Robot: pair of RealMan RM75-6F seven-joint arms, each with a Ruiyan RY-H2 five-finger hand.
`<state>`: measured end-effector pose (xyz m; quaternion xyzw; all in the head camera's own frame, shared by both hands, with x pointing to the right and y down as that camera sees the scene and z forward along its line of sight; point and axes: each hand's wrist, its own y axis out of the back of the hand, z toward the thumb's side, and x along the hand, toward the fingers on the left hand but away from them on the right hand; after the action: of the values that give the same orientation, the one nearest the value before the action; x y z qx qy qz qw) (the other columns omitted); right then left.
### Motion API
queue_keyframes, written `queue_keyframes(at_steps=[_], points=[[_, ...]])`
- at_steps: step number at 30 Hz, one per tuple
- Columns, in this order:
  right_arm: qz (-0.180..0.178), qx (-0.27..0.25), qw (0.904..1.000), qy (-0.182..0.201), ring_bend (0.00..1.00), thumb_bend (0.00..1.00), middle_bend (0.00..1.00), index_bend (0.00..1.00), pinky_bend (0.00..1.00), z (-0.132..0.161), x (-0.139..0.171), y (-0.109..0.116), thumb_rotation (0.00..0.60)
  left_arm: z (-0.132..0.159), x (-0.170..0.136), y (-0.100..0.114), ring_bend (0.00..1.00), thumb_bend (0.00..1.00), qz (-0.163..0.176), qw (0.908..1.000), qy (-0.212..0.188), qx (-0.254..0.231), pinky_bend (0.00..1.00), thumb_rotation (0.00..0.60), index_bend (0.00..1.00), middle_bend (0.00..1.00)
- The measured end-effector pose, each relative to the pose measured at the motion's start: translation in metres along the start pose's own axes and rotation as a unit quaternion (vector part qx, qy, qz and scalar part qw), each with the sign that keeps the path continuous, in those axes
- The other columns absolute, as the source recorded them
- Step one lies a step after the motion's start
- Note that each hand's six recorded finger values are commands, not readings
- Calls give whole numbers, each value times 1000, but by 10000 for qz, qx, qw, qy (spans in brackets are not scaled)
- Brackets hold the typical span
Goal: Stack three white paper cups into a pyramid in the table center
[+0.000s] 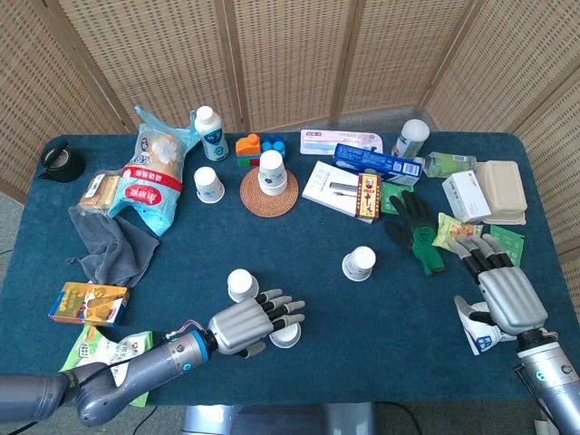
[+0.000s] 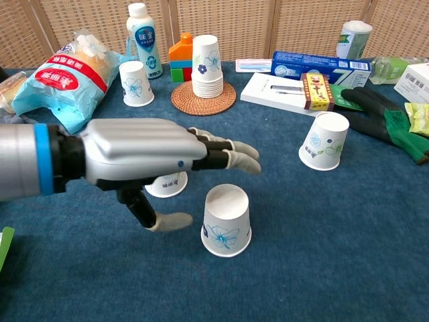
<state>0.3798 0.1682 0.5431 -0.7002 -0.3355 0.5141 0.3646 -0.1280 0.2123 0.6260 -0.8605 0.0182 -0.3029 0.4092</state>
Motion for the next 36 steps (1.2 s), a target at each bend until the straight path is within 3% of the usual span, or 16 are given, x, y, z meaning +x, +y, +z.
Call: queue_keyframes(at_steps=[11,23,29,36], points=[[-11,-41,10000,-75,0,375,0,0,74,-6,5,0,600,8,19,-10,0,475,-174,9998,-88,-31,88,600,0,0],[-16,-80,9999,-152,0,373,0,0,74,-12,10,-1,600,11,33,-17,56,476,-140,9999,-67,0,181,600,29,0],[-34,-88,9998,-188,0,374,0,0,74,-14,11,0,600,10,39,-17,145,475,-75,9999,-38,-58,291,600,108,21],[-20,-112,9997,-227,0,372,0,0,81,-16,12,-1,600,13,46,-17,279,476,35,9998,-85,-151,472,600,254,158]])
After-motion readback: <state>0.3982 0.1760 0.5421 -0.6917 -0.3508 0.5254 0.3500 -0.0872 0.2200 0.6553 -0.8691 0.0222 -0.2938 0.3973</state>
